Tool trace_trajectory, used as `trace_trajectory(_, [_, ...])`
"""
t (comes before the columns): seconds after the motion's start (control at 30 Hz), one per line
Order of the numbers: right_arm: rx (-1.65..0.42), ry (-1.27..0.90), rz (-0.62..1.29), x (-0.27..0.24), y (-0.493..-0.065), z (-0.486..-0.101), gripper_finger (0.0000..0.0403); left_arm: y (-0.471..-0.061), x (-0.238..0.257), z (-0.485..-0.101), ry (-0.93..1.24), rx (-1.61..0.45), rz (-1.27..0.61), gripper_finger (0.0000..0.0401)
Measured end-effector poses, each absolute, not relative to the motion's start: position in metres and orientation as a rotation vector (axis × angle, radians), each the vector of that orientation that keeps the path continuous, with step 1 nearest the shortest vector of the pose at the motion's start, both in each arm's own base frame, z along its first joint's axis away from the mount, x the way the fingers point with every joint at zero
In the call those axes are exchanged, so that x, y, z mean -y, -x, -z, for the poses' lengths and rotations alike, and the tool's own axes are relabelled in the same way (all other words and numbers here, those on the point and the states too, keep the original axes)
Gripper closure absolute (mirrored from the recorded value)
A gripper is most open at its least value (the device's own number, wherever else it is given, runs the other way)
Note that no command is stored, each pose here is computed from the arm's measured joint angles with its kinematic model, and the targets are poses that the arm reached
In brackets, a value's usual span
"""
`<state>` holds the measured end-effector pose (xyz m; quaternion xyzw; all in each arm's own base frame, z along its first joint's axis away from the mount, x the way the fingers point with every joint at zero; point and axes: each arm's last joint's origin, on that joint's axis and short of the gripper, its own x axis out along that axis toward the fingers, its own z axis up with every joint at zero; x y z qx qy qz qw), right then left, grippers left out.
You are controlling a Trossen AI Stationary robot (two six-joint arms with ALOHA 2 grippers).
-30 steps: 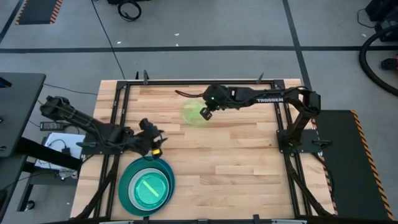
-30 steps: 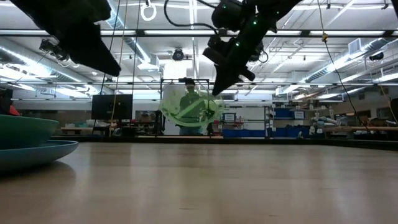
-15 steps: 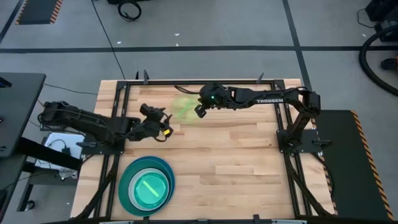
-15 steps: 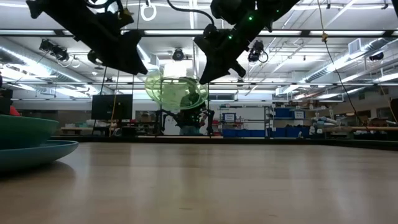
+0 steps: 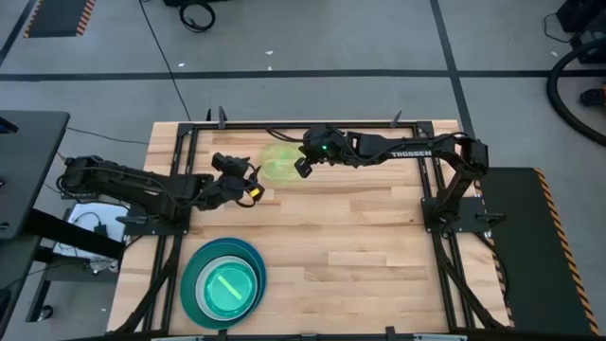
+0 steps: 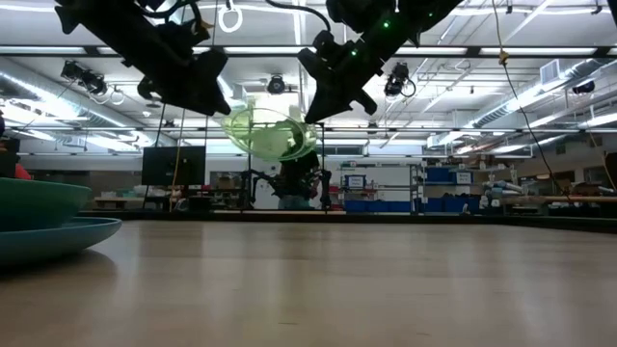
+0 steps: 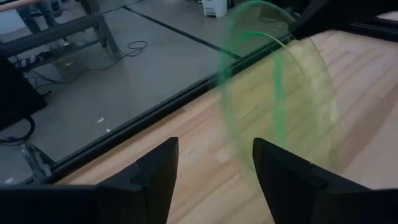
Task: Stack plastic plates
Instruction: Stack the light green plate on top of the light green plate
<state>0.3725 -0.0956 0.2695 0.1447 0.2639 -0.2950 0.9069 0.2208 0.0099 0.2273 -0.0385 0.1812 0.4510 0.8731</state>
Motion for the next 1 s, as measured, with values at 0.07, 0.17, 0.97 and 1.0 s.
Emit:
trace_trajectory(0.07, [-0.541,-0.298,0.608,0.095,-0.373,-0.27,0.04,-0.221,-0.012,-0.228,0.09,-0.371,-0.951,0.0188])
trace_trajectory(0.17, [-0.533,-0.292,0.605,0.096,-0.373,-0.271,0.04,-0.221,-0.015,-0.227,0.096,-0.372,-0.963,0.0188])
trace_trajectory(0.97, [-0.507,-0.318,0.577,0.095,-0.375,-0.272,0.04,-0.221,-0.022,-0.227,0.106,-0.37,-0.992,0.0354])
trace_trajectory(1.0, [-0.507,-0.321,0.574,0.095,-0.375,-0.272,0.04,-0.221,-0.022,-0.227,0.106,-0.37,-0.992,0.0362])
